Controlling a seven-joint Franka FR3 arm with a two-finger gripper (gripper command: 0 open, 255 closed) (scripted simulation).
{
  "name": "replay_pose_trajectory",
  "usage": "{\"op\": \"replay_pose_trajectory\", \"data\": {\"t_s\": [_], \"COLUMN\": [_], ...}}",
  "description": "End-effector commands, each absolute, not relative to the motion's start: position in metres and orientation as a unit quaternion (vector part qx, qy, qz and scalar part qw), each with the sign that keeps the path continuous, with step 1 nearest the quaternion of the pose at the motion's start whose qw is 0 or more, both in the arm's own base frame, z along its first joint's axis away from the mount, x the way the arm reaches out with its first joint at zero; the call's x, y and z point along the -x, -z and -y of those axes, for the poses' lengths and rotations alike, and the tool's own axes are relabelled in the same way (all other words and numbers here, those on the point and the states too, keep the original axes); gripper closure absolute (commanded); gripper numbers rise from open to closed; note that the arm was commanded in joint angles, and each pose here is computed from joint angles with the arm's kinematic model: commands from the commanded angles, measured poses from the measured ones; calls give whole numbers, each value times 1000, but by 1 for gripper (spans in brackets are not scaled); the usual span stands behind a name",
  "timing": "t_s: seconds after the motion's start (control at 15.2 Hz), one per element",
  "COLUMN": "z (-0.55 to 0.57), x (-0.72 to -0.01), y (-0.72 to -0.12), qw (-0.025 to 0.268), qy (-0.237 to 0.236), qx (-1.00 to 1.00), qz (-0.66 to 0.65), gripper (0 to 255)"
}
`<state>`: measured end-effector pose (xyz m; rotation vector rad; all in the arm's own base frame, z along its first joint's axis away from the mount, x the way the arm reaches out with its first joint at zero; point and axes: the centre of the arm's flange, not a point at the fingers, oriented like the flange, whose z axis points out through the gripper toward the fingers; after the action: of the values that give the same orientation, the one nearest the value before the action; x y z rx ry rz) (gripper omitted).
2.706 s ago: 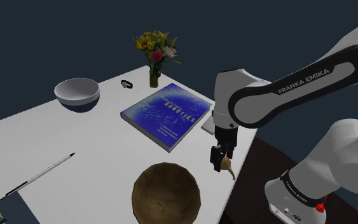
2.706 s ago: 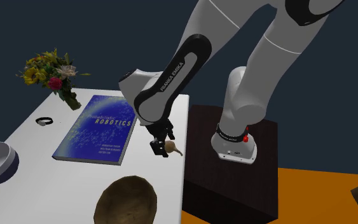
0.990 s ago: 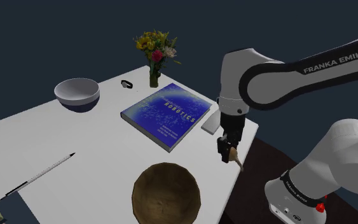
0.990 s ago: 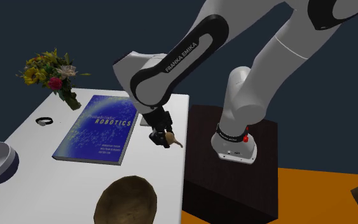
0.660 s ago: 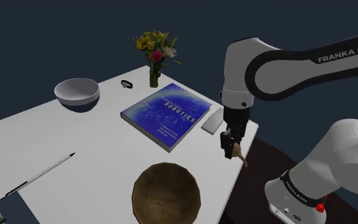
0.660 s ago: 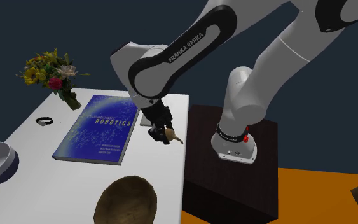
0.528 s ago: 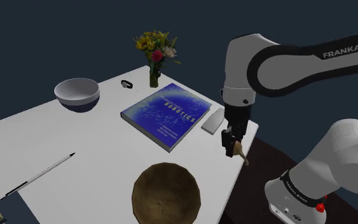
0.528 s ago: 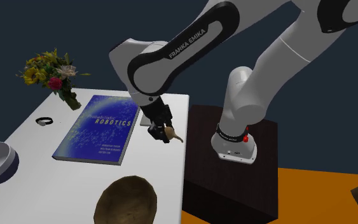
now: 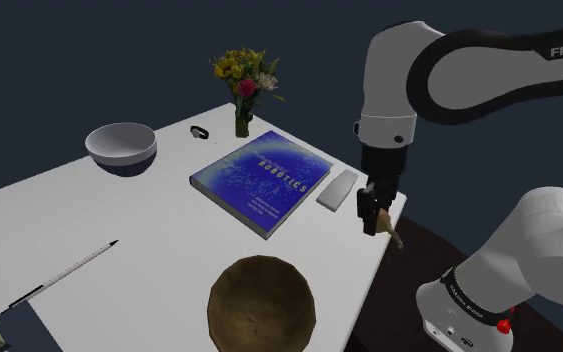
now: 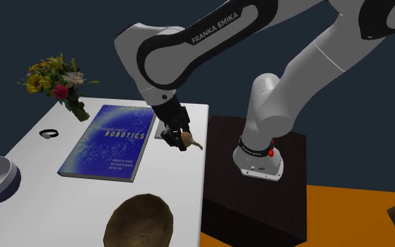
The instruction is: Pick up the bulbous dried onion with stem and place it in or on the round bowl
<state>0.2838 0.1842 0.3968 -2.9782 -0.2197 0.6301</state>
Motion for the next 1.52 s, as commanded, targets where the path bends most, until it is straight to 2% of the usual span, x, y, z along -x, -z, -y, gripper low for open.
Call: {"op": "replay_pose_trajectory", "data": {"t_s": [0.0, 0.33, 1.45], "z": [-183, -183, -407], "x": [-284, -284, -301], "y": [-408, -431, -427], "qw": [45, 45, 45], "qy": [-207, -207, -207], "qx": [975, 975, 975], "qz": [72, 72, 72], "gripper": [255, 255, 255]}}
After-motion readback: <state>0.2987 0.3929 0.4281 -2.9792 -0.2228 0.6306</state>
